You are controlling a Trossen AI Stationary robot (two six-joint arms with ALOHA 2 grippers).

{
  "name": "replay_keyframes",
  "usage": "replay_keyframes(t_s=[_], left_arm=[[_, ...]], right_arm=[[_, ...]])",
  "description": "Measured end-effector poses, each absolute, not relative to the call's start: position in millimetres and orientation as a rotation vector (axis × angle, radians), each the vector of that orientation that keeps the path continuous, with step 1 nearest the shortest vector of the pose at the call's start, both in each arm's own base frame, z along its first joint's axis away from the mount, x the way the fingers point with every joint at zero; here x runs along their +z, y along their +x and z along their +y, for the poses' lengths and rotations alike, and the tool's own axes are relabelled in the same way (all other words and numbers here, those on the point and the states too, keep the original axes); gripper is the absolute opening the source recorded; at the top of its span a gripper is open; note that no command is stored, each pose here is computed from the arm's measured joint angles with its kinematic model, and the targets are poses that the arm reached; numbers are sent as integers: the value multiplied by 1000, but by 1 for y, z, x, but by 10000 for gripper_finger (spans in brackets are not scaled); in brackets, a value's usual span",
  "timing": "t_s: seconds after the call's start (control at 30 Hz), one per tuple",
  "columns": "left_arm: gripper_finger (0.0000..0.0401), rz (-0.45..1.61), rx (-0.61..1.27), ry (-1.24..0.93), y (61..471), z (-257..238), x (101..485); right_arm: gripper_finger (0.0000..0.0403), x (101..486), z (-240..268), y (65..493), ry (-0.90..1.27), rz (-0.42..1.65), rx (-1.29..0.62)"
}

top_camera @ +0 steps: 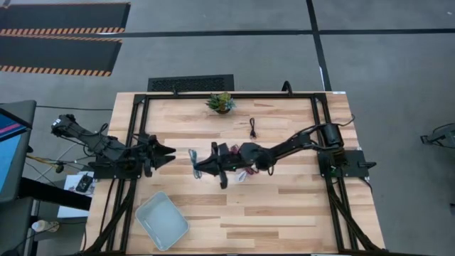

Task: Pick and place USB-C Cables
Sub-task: Put the blue charger cable into the gray bin

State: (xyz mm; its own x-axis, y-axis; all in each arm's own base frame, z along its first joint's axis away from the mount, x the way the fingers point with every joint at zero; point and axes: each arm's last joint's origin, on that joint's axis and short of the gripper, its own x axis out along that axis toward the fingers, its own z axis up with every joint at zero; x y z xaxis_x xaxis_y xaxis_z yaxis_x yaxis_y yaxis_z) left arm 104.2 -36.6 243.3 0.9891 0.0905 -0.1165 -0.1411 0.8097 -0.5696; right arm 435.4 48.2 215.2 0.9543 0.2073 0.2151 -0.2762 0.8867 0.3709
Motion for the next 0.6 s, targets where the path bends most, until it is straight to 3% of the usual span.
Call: replay_keyframes(t_s=[0.27, 0.6], left_arm=[[193, 72, -11, -496, 105, -40, 249], [199, 36, -22, -437, 105, -40, 253]], right_arm=[[13, 228, 49, 449, 358, -117, 224], [13, 229, 44, 450, 359, -128, 176]])
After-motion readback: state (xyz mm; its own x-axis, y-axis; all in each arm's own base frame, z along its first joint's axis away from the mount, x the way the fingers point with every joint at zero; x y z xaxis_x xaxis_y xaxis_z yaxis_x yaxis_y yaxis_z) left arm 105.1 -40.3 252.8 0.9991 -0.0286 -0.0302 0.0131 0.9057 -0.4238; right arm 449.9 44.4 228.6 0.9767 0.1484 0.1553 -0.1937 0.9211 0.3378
